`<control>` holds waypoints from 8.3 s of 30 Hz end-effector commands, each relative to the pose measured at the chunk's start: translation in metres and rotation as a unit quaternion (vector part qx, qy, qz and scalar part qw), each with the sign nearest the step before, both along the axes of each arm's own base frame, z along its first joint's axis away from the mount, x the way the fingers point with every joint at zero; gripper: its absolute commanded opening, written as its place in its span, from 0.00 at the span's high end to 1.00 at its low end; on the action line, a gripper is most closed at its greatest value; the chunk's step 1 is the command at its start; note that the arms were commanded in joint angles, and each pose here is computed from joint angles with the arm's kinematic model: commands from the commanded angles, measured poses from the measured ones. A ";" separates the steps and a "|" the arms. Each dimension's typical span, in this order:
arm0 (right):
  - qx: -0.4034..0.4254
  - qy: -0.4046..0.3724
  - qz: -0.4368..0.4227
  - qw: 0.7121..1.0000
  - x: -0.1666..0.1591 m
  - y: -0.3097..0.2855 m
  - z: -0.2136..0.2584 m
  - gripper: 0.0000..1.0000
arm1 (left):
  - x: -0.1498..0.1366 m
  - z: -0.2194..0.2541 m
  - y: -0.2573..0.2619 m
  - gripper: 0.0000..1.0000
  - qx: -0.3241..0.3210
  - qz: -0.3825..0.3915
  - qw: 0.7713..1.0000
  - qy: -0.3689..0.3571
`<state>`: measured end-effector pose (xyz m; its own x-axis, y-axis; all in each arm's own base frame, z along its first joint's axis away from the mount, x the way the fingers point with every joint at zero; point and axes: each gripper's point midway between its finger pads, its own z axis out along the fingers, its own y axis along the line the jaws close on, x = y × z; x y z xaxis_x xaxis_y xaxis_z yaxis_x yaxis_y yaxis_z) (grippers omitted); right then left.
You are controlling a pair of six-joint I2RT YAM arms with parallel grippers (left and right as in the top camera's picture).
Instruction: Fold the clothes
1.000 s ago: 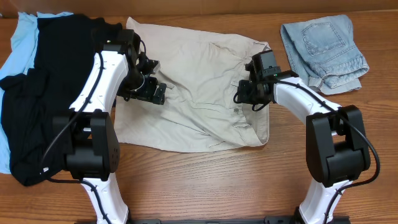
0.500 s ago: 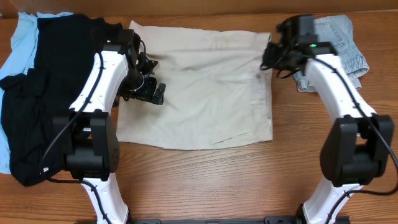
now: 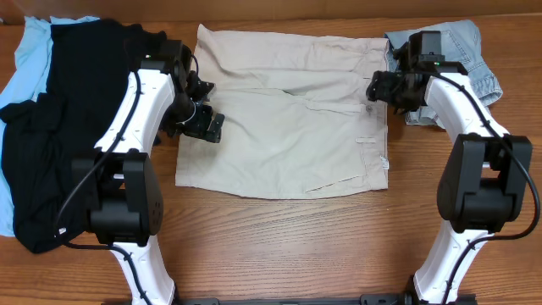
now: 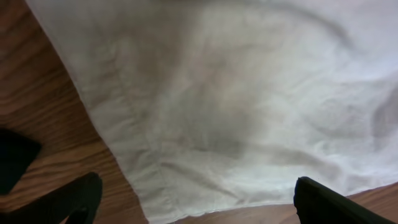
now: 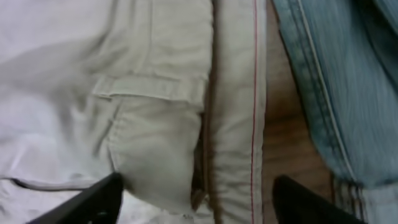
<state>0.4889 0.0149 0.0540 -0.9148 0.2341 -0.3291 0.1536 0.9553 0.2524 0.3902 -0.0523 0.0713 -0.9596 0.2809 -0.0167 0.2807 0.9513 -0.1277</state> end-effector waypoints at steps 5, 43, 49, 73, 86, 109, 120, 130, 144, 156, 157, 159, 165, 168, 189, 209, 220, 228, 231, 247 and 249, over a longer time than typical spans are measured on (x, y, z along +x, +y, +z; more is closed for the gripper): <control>0.016 -0.061 -0.039 0.997 -0.014 -0.004 0.119 0.00 | 0.014 0.067 0.009 0.00 -0.019 0.042 0.999 -0.025; -0.008 0.105 -0.283 0.953 -0.241 0.030 0.081 0.00 | -0.064 0.028 0.012 0.00 -0.052 0.391 0.919 -0.025; -0.017 0.115 -0.292 0.949 -0.236 0.030 0.048 0.00 | -0.075 -0.003 0.028 0.18 0.006 0.434 0.901 0.000; -0.027 0.119 -0.308 0.944 -0.228 0.028 0.001 0.04 | -0.092 -0.090 0.032 0.26 0.067 0.531 0.840 0.091; -0.028 0.122 -0.308 0.943 -0.233 0.027 -0.012 0.14 | -0.088 -0.099 0.046 0.81 0.101 0.531 0.839 0.068; 0.006 0.088 -0.275 0.957 -0.212 0.039 -0.071 0.72 | -0.082 -0.097 0.050 0.96 0.103 0.471 0.874 0.054; 0.017 0.110 -0.235 0.966 -0.220 0.022 0.010 0.96 | -0.073 -0.003 0.103 0.96 0.173 0.479 0.857 0.080; 0.044 0.139 -0.182 0.972 -0.241 0.024 0.115 0.96 | -0.053 0.129 0.139 0.96 0.202 0.446 0.872 -0.012; 0.071 0.103 -0.194 0.973 -0.330 0.039 0.166 0.96 | -0.082 0.208 0.130 0.96 0.142 0.458 0.868 -0.127; 0.027 0.156 -0.225 0.962 -0.317 0.032 0.110 0.96 | -0.024 0.154 0.097 0.96 0.116 0.420 0.892 -0.121; 0.023 0.163 -0.227 0.960 -0.313 0.031 0.102 0.96 | -0.018 0.146 0.092 0.96 0.117 0.414 0.895 -0.118; 0.015 0.173 -0.234 0.957 -0.305 0.029 0.089 0.96 | -0.007 0.129 0.081 0.96 0.119 0.400 0.902 -0.111; -0.026 0.154 -0.254 0.955 -0.266 0.012 0.065 0.96 | 0.038 0.081 0.054 0.96 0.114 0.377 0.911 -0.124; -0.035 0.124 -0.260 0.957 -0.243 0.008 0.059 0.96 | 0.065 0.060 0.044 0.96 0.101 0.383 0.907 -0.143; -0.027 0.040 -0.321 0.946 -0.163 -0.025 0.033 0.28 | 0.168 0.032 0.008 0.00 0.021 0.365 0.888 -0.278; -0.005 0.053 -0.200 0.978 -0.164 -0.019 0.113 0.11 | 0.114 0.184 0.016 0.00 0.052 0.264 0.927 -0.259; 0.054 0.134 -0.191 0.971 -0.194 0.002 0.044 0.00 | 0.120 0.097 -0.029 0.00 0.003 0.106 0.980 -0.166; 0.070 0.138 -0.199 0.968 -0.204 0.001 0.007 0.00 | 0.128 0.014 -0.029 0.28 0.023 0.064 0.993 -0.101; 0.081 0.131 -0.198 0.968 -0.206 0.002 -0.008 0.00 | 0.127 -0.005 -0.029 0.32 0.027 0.063 0.994 -0.083; 0.083 0.143 -0.223 0.961 -0.207 0.001 -0.075 0.01 | 0.124 -0.010 -0.034 0.31 0.014 0.062 0.995 -0.071; 0.102 0.143 -0.215 0.961 -0.202 0.008 -0.081 0.07 | 0.124 -0.010 -0.034 0.31 0.014 0.062 0.995 -0.071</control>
<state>0.3087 0.0161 0.0103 -0.7579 0.6448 -0.0992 0.5789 0.7348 0.3534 0.5144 -0.0830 0.0581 -0.9791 0.1445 -0.1428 0.1532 0.9868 -0.0517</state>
